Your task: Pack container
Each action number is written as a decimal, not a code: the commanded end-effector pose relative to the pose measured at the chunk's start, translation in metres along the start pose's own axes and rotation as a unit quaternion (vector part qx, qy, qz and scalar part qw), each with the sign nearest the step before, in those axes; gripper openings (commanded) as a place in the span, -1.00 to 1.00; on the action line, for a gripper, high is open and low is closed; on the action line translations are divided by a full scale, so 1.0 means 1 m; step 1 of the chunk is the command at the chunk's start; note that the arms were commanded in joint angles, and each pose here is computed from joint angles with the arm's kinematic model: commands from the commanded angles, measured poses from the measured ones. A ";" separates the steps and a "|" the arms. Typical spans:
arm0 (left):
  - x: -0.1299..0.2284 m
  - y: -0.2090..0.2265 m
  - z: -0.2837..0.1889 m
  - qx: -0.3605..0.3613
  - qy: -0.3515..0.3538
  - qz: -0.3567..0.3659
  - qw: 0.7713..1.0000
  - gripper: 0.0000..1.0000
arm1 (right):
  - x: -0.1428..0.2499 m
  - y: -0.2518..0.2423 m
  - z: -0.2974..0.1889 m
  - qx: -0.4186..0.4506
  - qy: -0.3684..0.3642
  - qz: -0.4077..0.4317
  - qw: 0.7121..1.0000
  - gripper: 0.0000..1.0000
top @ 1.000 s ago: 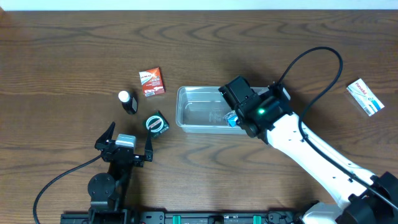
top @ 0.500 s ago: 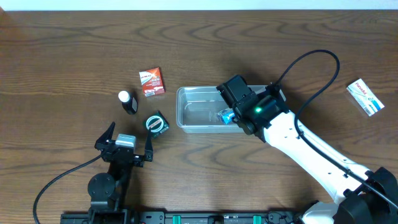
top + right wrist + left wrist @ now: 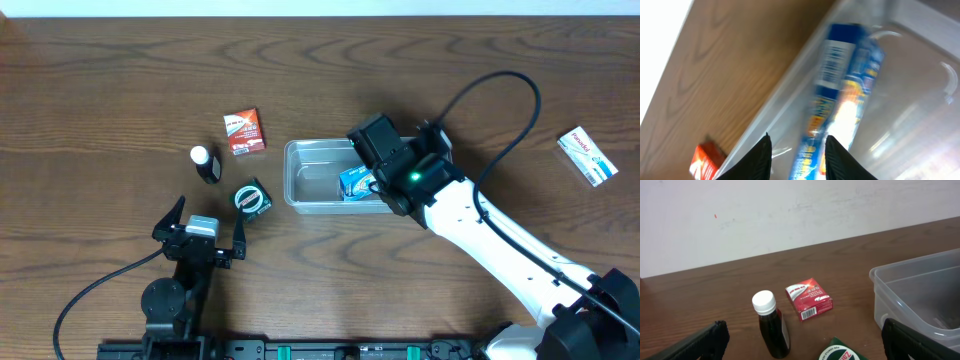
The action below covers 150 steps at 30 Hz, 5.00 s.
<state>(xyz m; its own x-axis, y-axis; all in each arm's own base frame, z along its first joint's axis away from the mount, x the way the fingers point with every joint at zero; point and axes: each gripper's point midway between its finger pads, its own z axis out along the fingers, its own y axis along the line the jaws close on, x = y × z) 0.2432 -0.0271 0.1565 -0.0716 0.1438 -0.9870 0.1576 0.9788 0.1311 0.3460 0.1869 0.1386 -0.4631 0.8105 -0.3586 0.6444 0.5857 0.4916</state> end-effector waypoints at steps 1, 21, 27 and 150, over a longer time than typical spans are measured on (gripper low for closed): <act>0.015 -0.001 0.001 0.002 0.021 0.002 1.000 0.96 | 0.011 0.024 -0.005 -0.045 0.024 -0.161 0.986 -0.27; 0.015 -0.001 0.001 0.002 0.021 0.002 1.000 0.96 | 0.076 0.008 -0.021 -0.151 0.165 -0.616 0.756 0.54; 0.015 -0.001 0.001 0.002 0.021 0.002 1.000 0.96 | 0.076 -0.004 -0.021 -0.135 0.179 -0.624 0.748 -0.40; 0.015 -0.001 0.001 0.002 0.021 0.002 1.000 0.96 | 0.036 -0.055 0.067 0.000 0.208 -0.560 0.802 -0.78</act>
<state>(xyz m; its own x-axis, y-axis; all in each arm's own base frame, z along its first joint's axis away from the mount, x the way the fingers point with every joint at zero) 0.2431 -0.0271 0.1565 -0.0716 0.1438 -0.9870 0.1580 0.9787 0.1311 0.3623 0.2030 0.0956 -0.8520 -0.2840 -0.4399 -0.3514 0.9330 0.0783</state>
